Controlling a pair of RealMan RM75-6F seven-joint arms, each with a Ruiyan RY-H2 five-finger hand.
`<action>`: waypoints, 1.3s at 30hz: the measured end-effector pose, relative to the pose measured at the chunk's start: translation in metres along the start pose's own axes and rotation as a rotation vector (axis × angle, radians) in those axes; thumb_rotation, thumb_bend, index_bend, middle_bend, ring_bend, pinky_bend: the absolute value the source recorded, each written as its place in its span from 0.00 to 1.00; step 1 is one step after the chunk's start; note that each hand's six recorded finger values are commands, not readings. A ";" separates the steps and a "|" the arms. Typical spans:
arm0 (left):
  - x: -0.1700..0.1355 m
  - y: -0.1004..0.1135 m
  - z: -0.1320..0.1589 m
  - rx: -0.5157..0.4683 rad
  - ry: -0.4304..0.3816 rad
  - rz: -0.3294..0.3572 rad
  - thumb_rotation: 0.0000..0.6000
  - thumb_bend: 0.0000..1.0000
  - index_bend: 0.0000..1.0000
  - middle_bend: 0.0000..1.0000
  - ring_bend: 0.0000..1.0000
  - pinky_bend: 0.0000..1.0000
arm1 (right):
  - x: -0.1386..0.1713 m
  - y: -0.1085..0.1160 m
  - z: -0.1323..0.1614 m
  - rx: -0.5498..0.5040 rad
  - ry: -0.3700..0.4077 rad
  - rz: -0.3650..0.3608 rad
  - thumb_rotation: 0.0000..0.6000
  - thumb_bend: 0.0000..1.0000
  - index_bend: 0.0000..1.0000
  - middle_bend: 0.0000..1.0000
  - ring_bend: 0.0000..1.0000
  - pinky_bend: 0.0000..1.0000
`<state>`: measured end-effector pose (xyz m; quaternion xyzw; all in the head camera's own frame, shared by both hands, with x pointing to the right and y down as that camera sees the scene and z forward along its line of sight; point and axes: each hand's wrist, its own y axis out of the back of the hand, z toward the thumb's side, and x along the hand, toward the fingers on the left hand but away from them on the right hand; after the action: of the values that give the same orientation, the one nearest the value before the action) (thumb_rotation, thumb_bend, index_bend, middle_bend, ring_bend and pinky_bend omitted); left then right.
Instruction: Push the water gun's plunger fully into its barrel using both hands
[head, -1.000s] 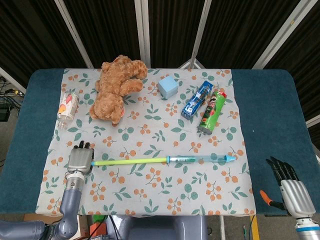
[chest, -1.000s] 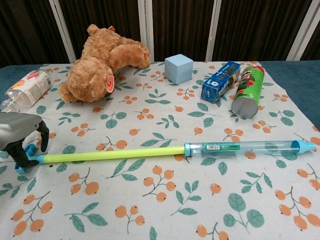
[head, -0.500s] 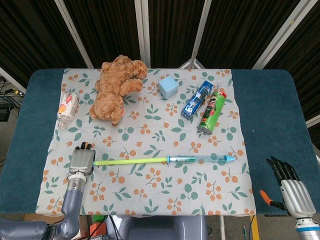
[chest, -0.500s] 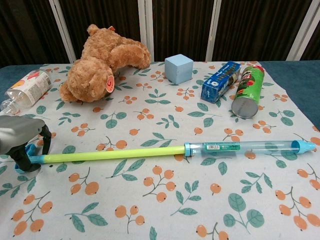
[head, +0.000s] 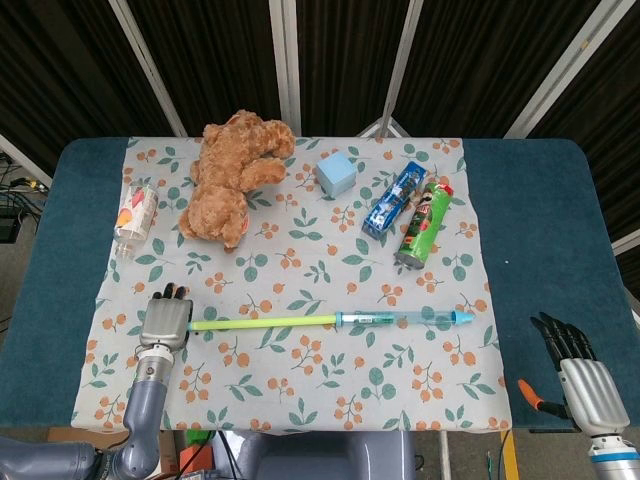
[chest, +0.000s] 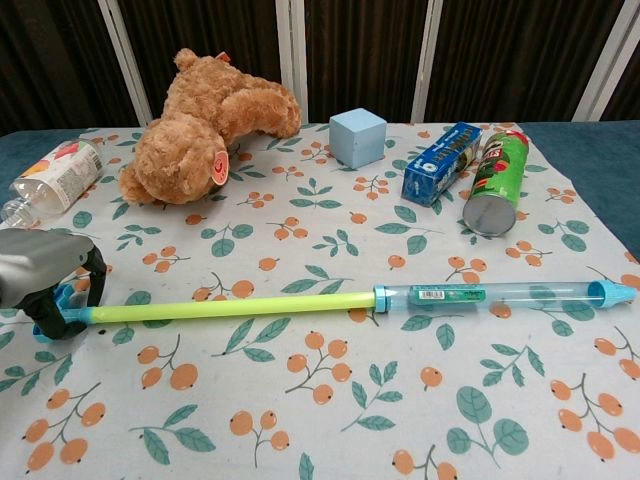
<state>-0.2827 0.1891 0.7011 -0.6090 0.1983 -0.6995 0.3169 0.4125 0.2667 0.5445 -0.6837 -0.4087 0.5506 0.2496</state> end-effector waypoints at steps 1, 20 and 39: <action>0.000 0.000 0.000 0.000 -0.002 0.001 1.00 0.51 0.57 0.15 0.08 0.21 | -0.001 -0.001 0.001 -0.001 0.002 0.006 1.00 0.33 0.00 0.00 0.00 0.00; -0.011 0.025 0.009 -0.007 -0.047 0.043 1.00 0.51 0.57 0.16 0.08 0.21 | -0.077 -0.019 0.105 0.070 0.172 0.124 1.00 0.33 0.07 0.00 0.00 0.00; -0.014 0.041 0.001 0.002 -0.034 0.047 1.00 0.51 0.58 0.16 0.08 0.21 | -0.138 -0.097 0.113 0.238 0.028 0.238 1.00 0.33 0.12 0.00 0.00 0.00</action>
<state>-0.2726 0.1694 0.6644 -0.6158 0.2067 -0.6815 0.3372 0.2685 0.1915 0.6663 -0.7004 -0.2531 0.6114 0.2675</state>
